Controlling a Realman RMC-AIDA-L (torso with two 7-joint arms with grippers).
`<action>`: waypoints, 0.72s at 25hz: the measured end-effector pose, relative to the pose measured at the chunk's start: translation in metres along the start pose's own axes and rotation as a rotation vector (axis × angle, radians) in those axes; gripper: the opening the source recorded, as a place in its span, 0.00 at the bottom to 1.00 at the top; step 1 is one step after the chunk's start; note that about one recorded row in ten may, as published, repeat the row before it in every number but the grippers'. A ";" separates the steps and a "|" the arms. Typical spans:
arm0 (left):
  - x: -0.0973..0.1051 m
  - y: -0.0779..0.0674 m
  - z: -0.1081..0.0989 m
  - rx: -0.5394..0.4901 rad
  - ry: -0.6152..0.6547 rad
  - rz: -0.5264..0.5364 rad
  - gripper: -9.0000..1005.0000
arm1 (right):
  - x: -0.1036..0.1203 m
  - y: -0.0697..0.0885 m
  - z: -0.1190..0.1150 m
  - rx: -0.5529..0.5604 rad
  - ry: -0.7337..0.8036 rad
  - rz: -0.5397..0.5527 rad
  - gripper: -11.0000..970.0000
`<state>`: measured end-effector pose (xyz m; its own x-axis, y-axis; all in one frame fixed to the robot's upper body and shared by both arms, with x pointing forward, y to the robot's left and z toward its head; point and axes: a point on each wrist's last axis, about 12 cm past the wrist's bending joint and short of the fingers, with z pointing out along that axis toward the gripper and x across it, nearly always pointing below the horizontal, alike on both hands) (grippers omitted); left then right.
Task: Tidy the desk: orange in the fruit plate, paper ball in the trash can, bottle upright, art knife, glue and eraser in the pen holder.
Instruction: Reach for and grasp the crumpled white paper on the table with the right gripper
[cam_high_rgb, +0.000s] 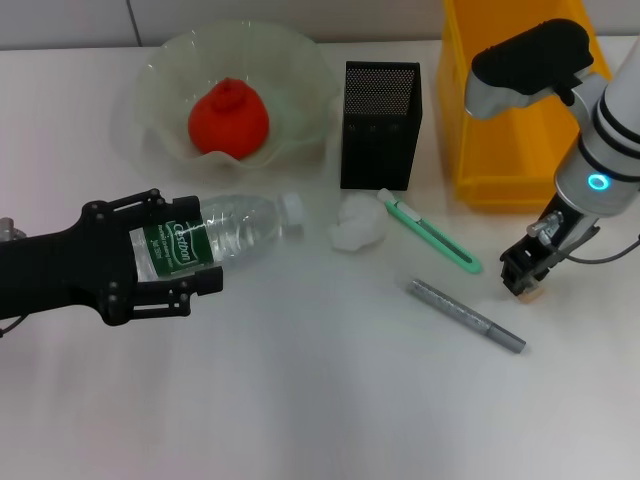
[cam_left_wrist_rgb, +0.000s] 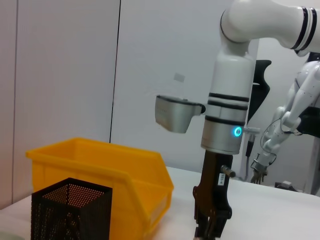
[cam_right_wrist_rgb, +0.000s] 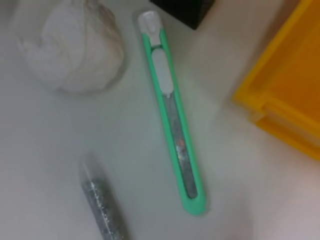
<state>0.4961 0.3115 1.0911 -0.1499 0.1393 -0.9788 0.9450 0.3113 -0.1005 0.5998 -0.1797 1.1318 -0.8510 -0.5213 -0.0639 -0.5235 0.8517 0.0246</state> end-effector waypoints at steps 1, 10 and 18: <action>0.000 0.000 0.000 -0.001 0.001 0.000 0.84 | 0.000 0.000 -0.003 0.000 -0.005 -0.002 0.27; 0.001 0.000 0.001 -0.007 0.002 -0.002 0.84 | 0.003 0.002 -0.025 0.013 -0.049 -0.028 0.27; 0.001 0.000 0.001 -0.007 0.003 -0.008 0.84 | 0.003 0.001 -0.023 0.018 -0.049 -0.031 0.28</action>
<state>0.4961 0.3109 1.0897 -0.1580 0.1393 -0.9776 0.9416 0.3192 -0.1067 0.5954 -0.1817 1.1543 -0.8311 -0.5446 -0.1129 -0.5484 0.8362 0.0036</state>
